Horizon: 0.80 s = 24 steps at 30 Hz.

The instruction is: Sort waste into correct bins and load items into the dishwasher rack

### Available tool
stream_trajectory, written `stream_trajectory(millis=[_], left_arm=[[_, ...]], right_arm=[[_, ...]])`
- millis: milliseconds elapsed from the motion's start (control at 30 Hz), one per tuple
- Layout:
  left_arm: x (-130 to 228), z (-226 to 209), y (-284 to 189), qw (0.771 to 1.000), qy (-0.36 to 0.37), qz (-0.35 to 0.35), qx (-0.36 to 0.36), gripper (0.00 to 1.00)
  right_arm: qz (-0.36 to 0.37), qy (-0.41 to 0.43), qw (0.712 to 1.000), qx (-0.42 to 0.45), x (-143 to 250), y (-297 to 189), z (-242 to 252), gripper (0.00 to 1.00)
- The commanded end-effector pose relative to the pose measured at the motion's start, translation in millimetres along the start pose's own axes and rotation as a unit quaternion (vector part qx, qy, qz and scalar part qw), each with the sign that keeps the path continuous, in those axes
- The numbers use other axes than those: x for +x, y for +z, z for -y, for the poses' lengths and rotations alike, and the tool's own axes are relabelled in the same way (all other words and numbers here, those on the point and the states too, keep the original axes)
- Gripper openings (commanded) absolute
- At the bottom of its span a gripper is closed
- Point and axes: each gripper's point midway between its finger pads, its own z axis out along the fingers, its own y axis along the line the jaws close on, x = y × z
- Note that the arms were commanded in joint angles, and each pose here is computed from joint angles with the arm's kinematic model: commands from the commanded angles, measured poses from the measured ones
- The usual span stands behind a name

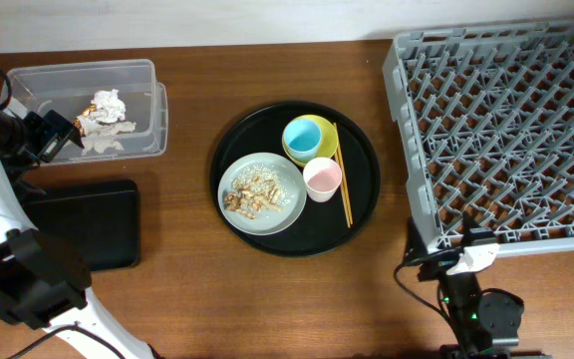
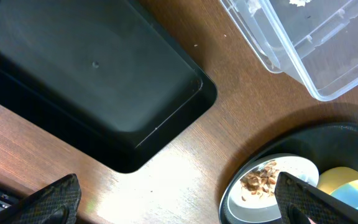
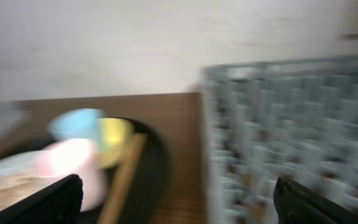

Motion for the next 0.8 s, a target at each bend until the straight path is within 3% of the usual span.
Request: stream_trajectory(millis=[0, 167, 433, 600, 767], left_arm=[[5, 1, -12, 1.0, -0.004, 0.011, 0.012, 0.99], [5, 1, -12, 1.0, -0.004, 0.011, 0.012, 0.99], [5, 1, -12, 1.0, -0.005, 0.011, 0.012, 0.99], [5, 1, -12, 1.0, -0.005, 0.011, 0.012, 0.99], [5, 1, -12, 1.0, -0.005, 0.011, 0.012, 0.99]], right_arm=[[-0.077, 0.165, 0.944, -0.273, 10, -27, -93, 0.98], [-0.091, 0.32, 0.885, -0.325, -21, -40, -111, 0.98], [0.049, 0.373, 0.871, -0.315, -92, -45, -96, 0.98], [0.096, 0.355, 0.881, -0.298, -133, -52, -92, 0.98], [0.064, 0.265, 0.93, -0.248, -162, -44, -94, 0.99]])
